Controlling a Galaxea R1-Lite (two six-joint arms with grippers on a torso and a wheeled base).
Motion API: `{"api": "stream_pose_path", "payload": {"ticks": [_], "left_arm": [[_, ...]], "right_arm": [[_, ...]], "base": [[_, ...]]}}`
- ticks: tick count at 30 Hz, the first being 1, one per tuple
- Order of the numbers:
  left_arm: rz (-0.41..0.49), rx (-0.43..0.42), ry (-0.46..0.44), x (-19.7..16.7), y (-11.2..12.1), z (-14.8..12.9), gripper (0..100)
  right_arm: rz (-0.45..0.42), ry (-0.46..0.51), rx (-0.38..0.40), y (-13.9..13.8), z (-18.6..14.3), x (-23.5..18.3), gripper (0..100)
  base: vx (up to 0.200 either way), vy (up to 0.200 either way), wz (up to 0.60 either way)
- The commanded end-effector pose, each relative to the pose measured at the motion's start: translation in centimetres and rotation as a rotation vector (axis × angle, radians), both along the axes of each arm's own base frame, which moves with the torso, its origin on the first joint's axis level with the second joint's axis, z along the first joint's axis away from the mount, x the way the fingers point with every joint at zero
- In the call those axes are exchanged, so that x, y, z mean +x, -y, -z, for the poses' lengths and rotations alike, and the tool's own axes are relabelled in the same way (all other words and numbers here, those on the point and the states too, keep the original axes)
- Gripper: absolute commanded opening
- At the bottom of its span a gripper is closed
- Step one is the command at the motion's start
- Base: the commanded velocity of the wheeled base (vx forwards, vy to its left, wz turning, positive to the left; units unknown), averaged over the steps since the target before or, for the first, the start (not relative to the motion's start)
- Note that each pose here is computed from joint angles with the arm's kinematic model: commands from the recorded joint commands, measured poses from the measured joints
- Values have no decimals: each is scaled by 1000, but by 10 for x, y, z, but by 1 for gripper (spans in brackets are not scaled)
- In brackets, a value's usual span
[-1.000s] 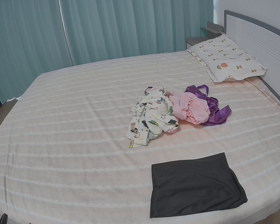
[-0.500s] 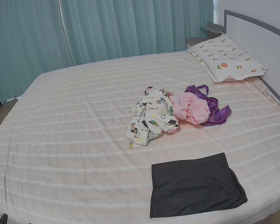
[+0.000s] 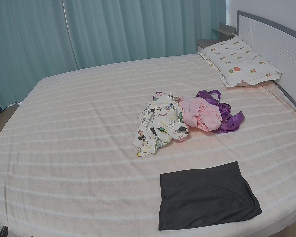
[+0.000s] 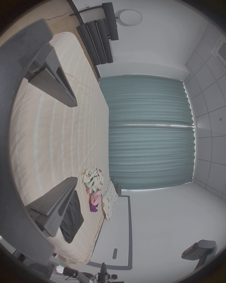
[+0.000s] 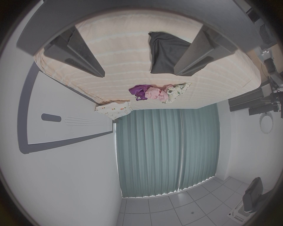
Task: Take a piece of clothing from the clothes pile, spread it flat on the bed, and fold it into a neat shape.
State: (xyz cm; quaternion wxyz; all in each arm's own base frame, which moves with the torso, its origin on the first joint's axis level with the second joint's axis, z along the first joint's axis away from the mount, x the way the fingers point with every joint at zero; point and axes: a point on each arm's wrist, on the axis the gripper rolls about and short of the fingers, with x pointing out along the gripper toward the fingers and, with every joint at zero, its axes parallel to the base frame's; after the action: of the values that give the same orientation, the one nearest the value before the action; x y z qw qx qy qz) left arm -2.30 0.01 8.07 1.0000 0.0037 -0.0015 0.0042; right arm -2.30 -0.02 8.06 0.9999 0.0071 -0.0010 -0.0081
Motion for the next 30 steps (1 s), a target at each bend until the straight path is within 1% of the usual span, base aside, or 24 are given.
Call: {"api": "stream_pose_path", "payload": {"ticks": [1, 3, 13, 20, 30], "left_arm": [[-1, -1, -20, 1, 0, 5, 100], [-1, -1, -18, 1, 0, 5, 100], [-1, 0, -18, 1, 0, 5, 100], [-1, 0, -20, 1, 0, 5, 100], [-1, -1, -20, 1, 0, 5, 100]], "right_arm": [[-1, -3, -2, 0, 5, 0, 100], [-4, -2, -16, 0, 5, 0, 100], [-7, -2, -17, 0, 5, 0, 100], [-4, -2, 3, 0, 5, 0, 100], [-2, -2, -5, 0, 5, 0, 100]], "base": [[0, 0, 0], [0, 0, 0], [0, 0, 0], [0, 0, 0], [0, 0, 0]]}}
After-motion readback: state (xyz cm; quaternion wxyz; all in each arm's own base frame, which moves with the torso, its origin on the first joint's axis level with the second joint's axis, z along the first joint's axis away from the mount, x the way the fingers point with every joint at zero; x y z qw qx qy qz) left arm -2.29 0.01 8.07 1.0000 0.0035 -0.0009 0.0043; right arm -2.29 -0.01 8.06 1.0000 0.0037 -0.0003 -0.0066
